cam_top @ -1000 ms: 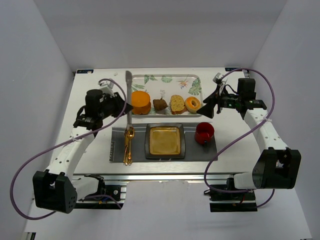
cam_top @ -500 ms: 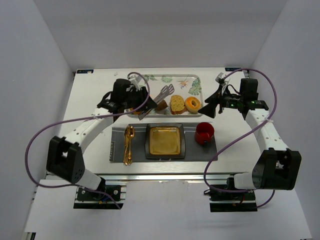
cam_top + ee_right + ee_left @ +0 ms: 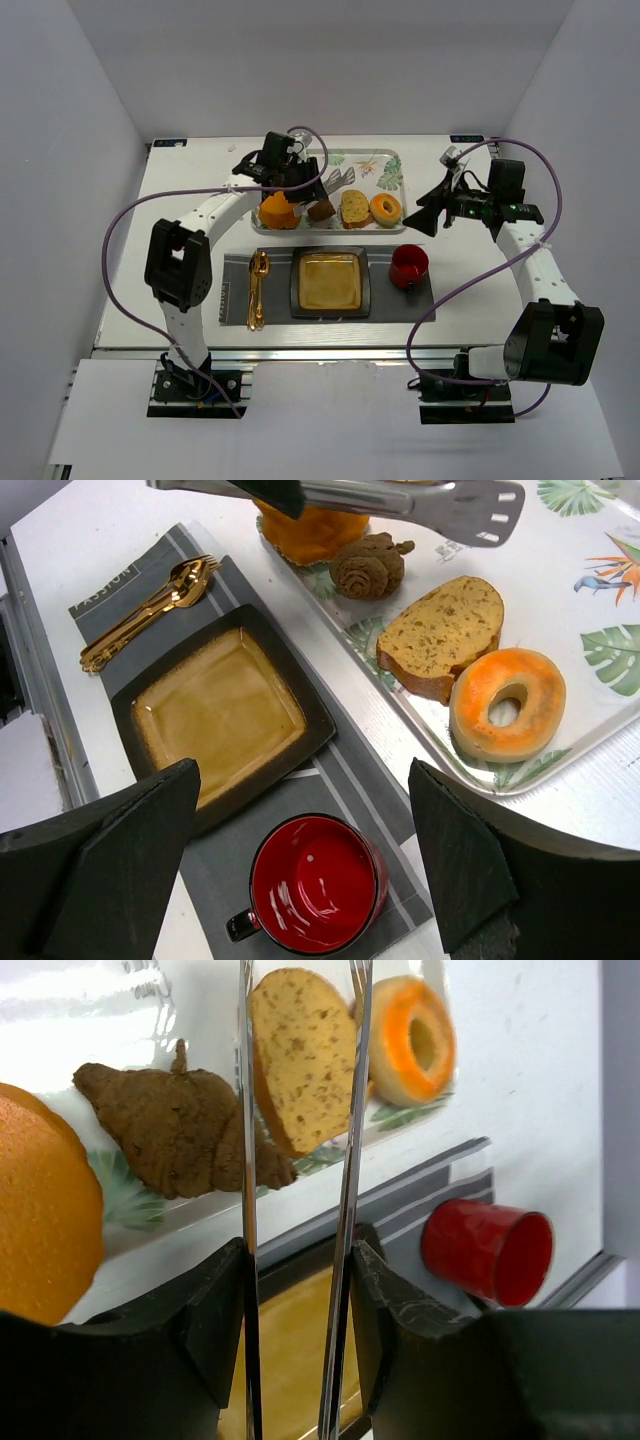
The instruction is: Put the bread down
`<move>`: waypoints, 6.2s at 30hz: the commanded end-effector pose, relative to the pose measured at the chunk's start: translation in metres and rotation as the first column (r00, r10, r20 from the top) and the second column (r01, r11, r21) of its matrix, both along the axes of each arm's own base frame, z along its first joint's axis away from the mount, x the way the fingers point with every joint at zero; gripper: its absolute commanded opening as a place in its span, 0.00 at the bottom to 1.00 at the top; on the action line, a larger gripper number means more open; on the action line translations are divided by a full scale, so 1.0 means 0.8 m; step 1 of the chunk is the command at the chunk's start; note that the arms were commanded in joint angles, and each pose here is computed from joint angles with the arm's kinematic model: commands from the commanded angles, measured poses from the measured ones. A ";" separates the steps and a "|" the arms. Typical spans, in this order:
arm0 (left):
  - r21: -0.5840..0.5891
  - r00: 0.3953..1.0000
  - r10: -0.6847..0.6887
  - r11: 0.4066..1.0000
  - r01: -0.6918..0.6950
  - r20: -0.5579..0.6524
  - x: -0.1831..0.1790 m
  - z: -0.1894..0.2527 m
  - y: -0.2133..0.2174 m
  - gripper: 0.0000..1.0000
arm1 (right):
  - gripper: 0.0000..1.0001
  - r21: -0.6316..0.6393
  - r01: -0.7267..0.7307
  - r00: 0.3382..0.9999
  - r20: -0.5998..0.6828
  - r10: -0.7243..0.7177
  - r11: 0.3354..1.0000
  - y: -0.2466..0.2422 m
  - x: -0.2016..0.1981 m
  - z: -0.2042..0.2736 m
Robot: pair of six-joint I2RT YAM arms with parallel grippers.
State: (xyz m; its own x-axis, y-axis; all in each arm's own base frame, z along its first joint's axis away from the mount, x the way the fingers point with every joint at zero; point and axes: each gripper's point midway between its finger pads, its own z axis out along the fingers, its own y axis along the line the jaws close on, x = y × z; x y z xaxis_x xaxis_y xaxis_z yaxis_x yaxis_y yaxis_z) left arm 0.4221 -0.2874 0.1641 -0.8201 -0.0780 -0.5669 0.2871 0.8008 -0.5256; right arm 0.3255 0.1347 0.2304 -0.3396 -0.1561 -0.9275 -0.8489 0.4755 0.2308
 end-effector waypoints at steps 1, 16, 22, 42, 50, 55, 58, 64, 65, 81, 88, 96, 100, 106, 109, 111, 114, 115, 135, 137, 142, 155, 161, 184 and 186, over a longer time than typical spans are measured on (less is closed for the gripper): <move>0.072 0.999 -0.037 0.997 0.037 0.001 0.002 -0.002 0.007 0.54 | 0.89 0.015 -0.015 0.999 0.034 0.015 1.000 0.000 -0.004 0.009; 0.054 0.989 -0.129 0.990 0.133 -0.071 0.005 -0.025 -0.013 0.54 | 0.89 0.029 -0.008 1.000 0.017 0.007 1.000 -0.002 -0.002 0.005; -0.007 0.980 -0.180 0.984 0.180 -0.086 -0.003 -0.014 -0.027 0.53 | 0.89 0.030 -0.005 1.000 0.013 0.005 1.000 -0.002 -0.003 0.004; -0.045 0.976 -0.203 0.979 0.200 -0.078 -0.007 0.014 -0.031 0.11 | 0.89 0.040 0.002 1.000 0.018 -0.003 0.999 -0.005 -0.003 0.007; -0.185 0.993 -0.061 0.980 0.080 0.104 -0.005 0.125 0.002 0.00 | 0.89 0.045 -0.003 1.000 0.020 0.002 0.999 -0.005 -0.005 0.010; -0.210 0.985 -0.089 0.970 0.120 0.149 -0.064 0.163 0.031 0.00 | 0.89 0.049 -0.006 1.000 0.017 0.006 0.999 -0.005 -0.005 0.009; -0.207 0.985 -0.159 0.964 0.168 0.061 -0.118 0.128 0.041 0.00 | 0.89 0.048 -0.010 1.000 0.020 0.009 0.999 -0.004 -0.005 0.009; -0.256 0.960 -0.269 0.936 0.243 -0.071 -0.238 0.080 0.067 0.00 | 0.89 0.048 -0.022 1.000 0.006 0.021 0.999 -0.003 -0.005 0.004; -0.250 0.957 -0.278 0.935 0.250 -0.086 -0.249 0.074 0.071 0.00 | 0.89 0.049 -0.023 1.000 0.001 0.023 0.999 -0.003 -0.006 0.003; -0.093 0.970 -0.177 0.982 0.164 -0.164 -0.256 -0.005 0.103 0.54 | 0.89 0.052 -0.043 0.999 -0.007 0.043 0.998 -0.002 -0.006 0.007; -0.017 0.994 -0.109 0.994 0.109 0.006 -0.202 0.041 0.108 0.55 | 0.89 0.055 -0.043 0.999 -0.016 0.043 0.998 -0.002 -0.007 0.003; 0.142 0.987 -0.108 0.986 0.091 0.118 -0.135 0.057 0.108 0.54 | 0.89 0.060 -0.041 0.999 -0.021 0.042 0.997 -0.002 -0.003 0.003; 0.226 0.980 -0.148 0.967 0.115 0.136 -0.118 0.058 0.090 0.54 | 0.89 0.060 -0.040 0.999 -0.022 0.042 0.997 -0.002 -0.002 0.003; 0.374 0.967 -0.206 0.917 0.137 0.149 -0.105 0.054 0.077 0.56 | 0.89 0.059 -0.039 0.999 -0.022 0.040 0.997 -0.002 -0.003 0.001; 0.439 0.964 -0.221 0.888 0.136 0.148 -0.107 0.047 0.078 0.56 | 0.89 0.060 -0.037 0.999 -0.031 0.039 0.998 -0.002 -0.004 -0.002; 0.475 0.961 -0.235 0.869 0.139 0.148 -0.110 0.042 0.077 0.57 | 0.89 0.061 -0.038 0.999 -0.032 0.040 0.997 -0.002 -0.004 -0.002; 0.513 0.958 -0.249 0.847 0.144 0.143 -0.112 0.032 0.075 0.57 | 0.89 0.062 -0.037 0.999 -0.035 0.039 0.997 -0.002 -0.003 -0.003; 0.527 0.956 -0.257 0.837 0.146 0.144 -0.114 0.029 0.072 0.57 | 0.89 0.063 -0.037 0.999 -0.038 0.039 0.997 -0.002 -0.003 -0.003; 0.748 0.939 -0.304 0.659 0.083 0.164 -0.095 -0.009 0.074 0.49 | 0.89 0.072 -0.042 0.998 -0.044 0.045 0.997 -0.001 -0.002 -0.001; 0.754 0.938 -0.302 0.653 0.073 0.171 -0.094 -0.010 0.075 0.43 | 0.89 0.072 -0.042 0.998 -0.045 0.045 0.997 -0.001 -0.002 -0.001; 0.754 0.935 -0.284 0.656 0.029 0.211 -0.090 0.000 0.078 0.25 | 0.90 0.071 -0.042 0.998 -0.044 0.045 0.997 -0.001 -0.001 -0.001; 0.463 0.936 -0.131 0.886 -0.038 0.327 -0.126 0.100 0.055 0.00 | 0.89 0.072 -0.043 0.998 -0.045 0.046 0.996 0.000 -0.004 -0.001; 0.313 0.960 -0.074 0.950 -0.016 0.272 -0.189 0.114 0.072 0.00 | 0.89 0.076 -0.050 0.997 -0.047 0.053 0.996 0.001 -0.005 -0.003; 0.196 0.982 -0.091 0.979 0.059 0.163 -0.293 0.004 0.118 0.00 | 0.89 0.075 -0.068 0.996 -0.060 0.073 0.995 0.001 -0.009 -0.008; 0.214 0.985 -0.097 0.975 0.065 0.140 -0.297 -0.012 0.121 0.00 | 0.89 0.074 -0.069 0.996 -0.059 0.073 0.995 0.001 -0.009 -0.008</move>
